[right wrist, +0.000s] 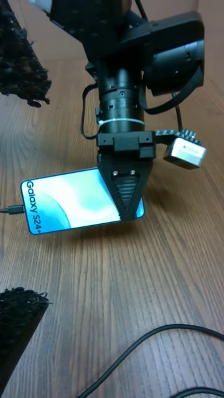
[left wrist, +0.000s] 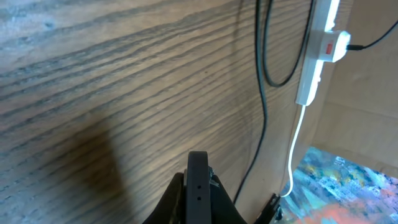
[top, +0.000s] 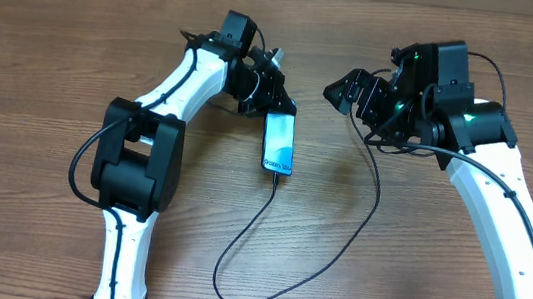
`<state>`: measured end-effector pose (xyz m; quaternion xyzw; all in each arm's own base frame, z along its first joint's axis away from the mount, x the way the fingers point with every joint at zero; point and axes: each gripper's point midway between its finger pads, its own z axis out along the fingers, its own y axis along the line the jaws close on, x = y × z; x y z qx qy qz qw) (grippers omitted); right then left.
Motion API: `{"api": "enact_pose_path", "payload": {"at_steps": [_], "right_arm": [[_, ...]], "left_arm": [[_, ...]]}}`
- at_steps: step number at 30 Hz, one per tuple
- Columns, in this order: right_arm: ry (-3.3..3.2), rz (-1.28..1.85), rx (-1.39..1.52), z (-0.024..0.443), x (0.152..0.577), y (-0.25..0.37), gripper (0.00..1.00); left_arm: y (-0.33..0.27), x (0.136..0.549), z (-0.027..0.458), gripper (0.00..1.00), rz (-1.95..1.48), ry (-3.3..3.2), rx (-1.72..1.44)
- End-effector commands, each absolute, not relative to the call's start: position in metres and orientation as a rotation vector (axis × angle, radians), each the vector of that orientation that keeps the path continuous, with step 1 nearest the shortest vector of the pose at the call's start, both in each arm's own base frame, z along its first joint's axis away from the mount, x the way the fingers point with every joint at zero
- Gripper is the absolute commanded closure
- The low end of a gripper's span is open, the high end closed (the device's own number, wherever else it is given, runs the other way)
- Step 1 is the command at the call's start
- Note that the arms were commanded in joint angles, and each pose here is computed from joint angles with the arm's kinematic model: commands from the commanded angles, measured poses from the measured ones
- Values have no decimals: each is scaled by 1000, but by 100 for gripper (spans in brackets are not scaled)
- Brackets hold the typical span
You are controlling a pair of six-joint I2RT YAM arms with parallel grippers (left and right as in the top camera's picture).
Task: Plug charger to phone and switch on socket
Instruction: 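Lower the plugged-in phone toward the table with the left gripper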
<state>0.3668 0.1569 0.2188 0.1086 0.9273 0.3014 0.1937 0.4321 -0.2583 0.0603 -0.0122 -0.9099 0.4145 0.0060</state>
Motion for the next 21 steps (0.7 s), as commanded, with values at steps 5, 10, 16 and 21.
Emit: {"api": "enact_pose_path", "payload": {"at_steps": [5, 10, 16, 21], "right_arm": [[2580, 832, 300, 226, 368, 153, 0], [2580, 832, 300, 226, 368, 153, 0], [2578, 813, 306, 226, 369, 151, 0], [2578, 802, 302, 225, 369, 150, 0]], "left_arm": [[-256, 415, 36, 93, 1288, -2815, -35], [-255, 415, 35, 93, 1286, -2816, -35], [-254, 413, 25, 93, 1188, -2865, -20], [-254, 412, 14, 92, 1134, -2875, 6]]}}
